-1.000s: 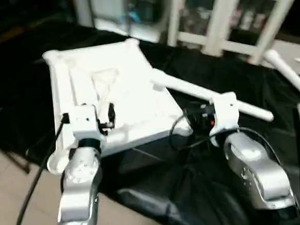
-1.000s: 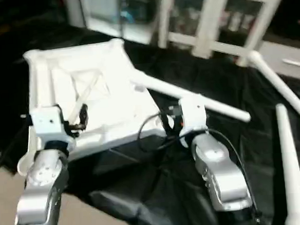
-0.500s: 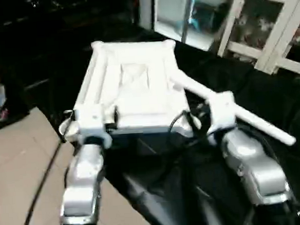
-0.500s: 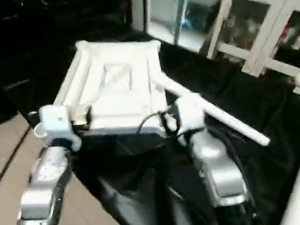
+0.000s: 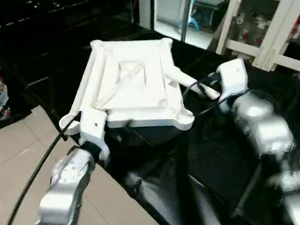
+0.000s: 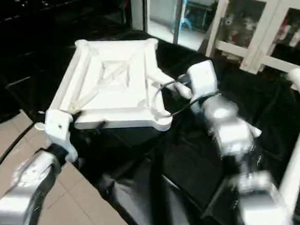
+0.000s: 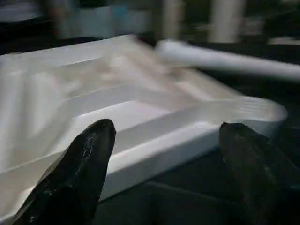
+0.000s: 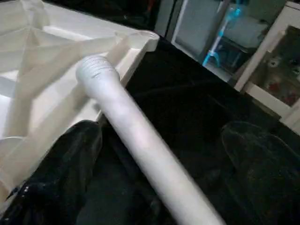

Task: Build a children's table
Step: Pick table leg

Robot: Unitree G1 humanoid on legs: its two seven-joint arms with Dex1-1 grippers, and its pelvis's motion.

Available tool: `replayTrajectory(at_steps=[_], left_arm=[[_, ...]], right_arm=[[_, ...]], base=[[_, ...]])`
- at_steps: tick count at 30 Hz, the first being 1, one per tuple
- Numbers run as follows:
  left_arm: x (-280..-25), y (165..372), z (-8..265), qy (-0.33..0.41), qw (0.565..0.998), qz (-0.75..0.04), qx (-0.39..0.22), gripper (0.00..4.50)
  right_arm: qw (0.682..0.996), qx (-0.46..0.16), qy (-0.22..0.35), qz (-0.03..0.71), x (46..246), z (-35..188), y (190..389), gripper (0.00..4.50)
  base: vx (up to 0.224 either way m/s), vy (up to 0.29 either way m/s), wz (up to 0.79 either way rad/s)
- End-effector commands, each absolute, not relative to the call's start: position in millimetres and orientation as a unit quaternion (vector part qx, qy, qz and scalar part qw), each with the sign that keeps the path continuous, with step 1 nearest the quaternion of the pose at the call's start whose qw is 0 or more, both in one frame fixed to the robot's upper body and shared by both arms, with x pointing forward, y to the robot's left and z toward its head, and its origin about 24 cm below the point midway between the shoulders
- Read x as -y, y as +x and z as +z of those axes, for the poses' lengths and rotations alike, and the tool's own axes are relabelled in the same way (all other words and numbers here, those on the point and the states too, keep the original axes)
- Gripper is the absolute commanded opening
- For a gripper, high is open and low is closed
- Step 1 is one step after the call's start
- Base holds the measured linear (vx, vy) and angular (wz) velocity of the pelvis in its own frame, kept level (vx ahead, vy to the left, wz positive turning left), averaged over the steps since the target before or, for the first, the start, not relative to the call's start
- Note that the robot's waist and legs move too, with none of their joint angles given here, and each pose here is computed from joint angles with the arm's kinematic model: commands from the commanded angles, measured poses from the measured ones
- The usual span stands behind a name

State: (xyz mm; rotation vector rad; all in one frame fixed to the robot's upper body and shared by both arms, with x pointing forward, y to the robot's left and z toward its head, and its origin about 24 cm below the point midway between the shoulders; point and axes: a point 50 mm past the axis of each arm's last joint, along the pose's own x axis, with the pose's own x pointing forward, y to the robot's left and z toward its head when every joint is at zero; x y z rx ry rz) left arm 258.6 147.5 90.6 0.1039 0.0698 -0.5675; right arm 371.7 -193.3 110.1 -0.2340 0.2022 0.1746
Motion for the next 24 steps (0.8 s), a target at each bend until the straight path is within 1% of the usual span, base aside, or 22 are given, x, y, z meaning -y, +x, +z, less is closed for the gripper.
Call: replayTrajectory(at_steps=[1, 5, 7, 8, 9, 10, 13, 16, 17, 20, 21, 24], left_arm=[[-142.5, 255.0, 103.9, 0.045, 0.945, -0.323, -0.011, 3.95], [-144.9, 253.2, 111.2, 0.056, 0.939, -0.34, -0.005, 3.95], [-148.2, 250.1, 114.9, 0.064, 0.934, -0.351, -0.01, 3.95], [-148.3, 250.1, 114.9, 0.064, 0.934, -0.351, -0.01, 3.95], [-150.3, 246.6, 116.9, 0.062, 0.93, -0.362, -0.015, 3.95], [-150.7, 239.2, 121.6, 0.044, 0.922, -0.385, -0.021, 3.95], [-150.6, 230.1, 126.8, 0.027, 0.91, -0.412, -0.029, 3.95], [-151.8, 225.3, 129.7, 0.028, 0.904, -0.426, -0.035, 3.95], [-153.9, 221.4, 132.7, 0.027, 0.899, -0.434, -0.04, 3.95], [-155.4, 218.5, 135.7, 0.02, 0.897, -0.44, -0.043, 3.95], [-156.3, 215.4, 138.1, 0.015, 0.893, -0.448, -0.048, 3.95], [-155.9, 213.2, 139.2, 0.016, 0.889, -0.455, -0.053, 3.95]], right_arm=[[0.98, -0.11, -0.135, 0.096, 202.3, 105.6, 378.4, 4.5], [0.977, -0.129, -0.144, 0.093, 219.3, 106.5, 386.0, 4.5], [0.975, -0.14, -0.151, 0.087, 231.0, 108.8, 389.4, 4.5], [0.975, -0.14, -0.151, 0.087, 231.1, 108.8, 389.4, 4.5], [0.973, -0.146, -0.157, 0.088, 235.5, 109.4, 390.7, 4.5], [0.97, -0.152, -0.161, 0.1, 239.7, 109.9, 391.0, 4.5], [0.967, -0.158, -0.163, 0.114, 243.5, 110.3, 390.7, 4.5], [0.967, -0.162, -0.165, 0.112, 248.4, 110.8, 390.0, 4.5], [0.968, -0.166, -0.156, 0.109, 253.3, 111.4, 389.1, 4.5], [0.97, -0.169, -0.14, 0.108, 257.3, 111.8, 388.1, 4.5], [0.971, -0.179, -0.121, 0.102, 264.5, 109.9, 385.3, 4.5], [0.971, -0.186, -0.121, 0.089, 270.0, 107.7, 383.2, 4.5]], base=[[0.0, 0.0, 0.0], [0.0, 0.0, 0.0], [0.0, 0.0, 0.0], [0.0, 0.0, 0.0], [0.0, 0.0, 0.0], [0.0, 0.0, 0.0], [0.0, 0.0, 0.0], [0.0, 0.0, 0.0], [0.0, 0.0, 0.0], [0.0, 0.0, 0.0], [0.0, 0.0, 0.0], [0.0, 0.0, 0.0]])
